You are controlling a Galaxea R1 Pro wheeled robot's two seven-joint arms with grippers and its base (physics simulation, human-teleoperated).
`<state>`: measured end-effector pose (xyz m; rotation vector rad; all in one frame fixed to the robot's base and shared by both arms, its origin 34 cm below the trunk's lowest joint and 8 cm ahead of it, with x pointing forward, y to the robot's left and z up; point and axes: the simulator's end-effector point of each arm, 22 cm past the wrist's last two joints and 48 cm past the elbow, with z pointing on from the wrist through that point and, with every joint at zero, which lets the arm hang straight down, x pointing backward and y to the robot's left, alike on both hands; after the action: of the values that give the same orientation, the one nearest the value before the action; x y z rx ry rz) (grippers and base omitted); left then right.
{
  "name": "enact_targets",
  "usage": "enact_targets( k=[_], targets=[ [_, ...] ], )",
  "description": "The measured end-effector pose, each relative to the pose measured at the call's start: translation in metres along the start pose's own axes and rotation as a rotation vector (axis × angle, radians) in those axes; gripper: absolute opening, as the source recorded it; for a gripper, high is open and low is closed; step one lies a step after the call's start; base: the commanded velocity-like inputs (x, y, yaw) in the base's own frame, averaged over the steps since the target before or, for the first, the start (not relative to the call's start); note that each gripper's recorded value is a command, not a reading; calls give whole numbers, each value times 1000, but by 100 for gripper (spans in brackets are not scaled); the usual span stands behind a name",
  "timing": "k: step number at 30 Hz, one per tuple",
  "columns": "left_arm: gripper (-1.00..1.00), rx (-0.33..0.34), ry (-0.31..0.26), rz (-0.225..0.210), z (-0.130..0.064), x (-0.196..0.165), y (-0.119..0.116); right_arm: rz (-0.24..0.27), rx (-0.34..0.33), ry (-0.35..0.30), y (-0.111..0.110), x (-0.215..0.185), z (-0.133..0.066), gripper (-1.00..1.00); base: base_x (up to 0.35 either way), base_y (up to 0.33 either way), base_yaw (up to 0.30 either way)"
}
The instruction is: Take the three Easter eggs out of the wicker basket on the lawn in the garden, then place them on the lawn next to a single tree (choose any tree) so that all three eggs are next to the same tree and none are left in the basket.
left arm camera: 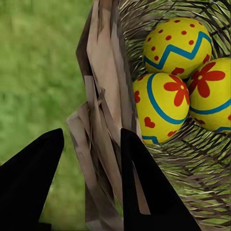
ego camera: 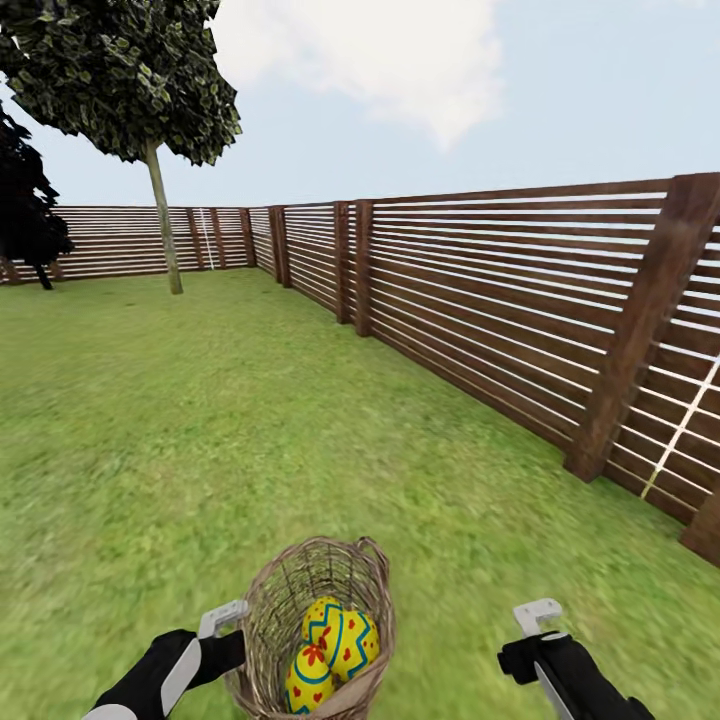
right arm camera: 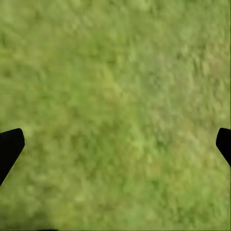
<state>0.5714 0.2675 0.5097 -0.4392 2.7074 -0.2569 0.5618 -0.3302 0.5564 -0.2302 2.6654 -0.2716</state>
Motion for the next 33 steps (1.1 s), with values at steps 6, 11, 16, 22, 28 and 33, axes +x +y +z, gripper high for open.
enact_targets(
  k=[6,11,16,22,28,33],
  targets=[
    [-100,-3,0,2,0,0,1,0,0,4,0,2,1,100,272,219,274],
    [-100,-1,-2,-8,0,-1,2,1,-1,6,0,3,1,100,272,219,19],
    [-100,-3,-3,-9,0,-1,3,1,0,5,0,2,1,100,272,219,0],
    [-100,-6,-5,-9,-1,-3,5,0,0,5,0,2,1,100,272,219,0],
    [-100,-6,-5,-11,-1,-3,6,1,-1,5,0,3,1,100,272,219,0],
    [-100,-7,-5,-10,-1,-3,6,1,-1,5,0,2,1,100,272,219,0]
  ],
)
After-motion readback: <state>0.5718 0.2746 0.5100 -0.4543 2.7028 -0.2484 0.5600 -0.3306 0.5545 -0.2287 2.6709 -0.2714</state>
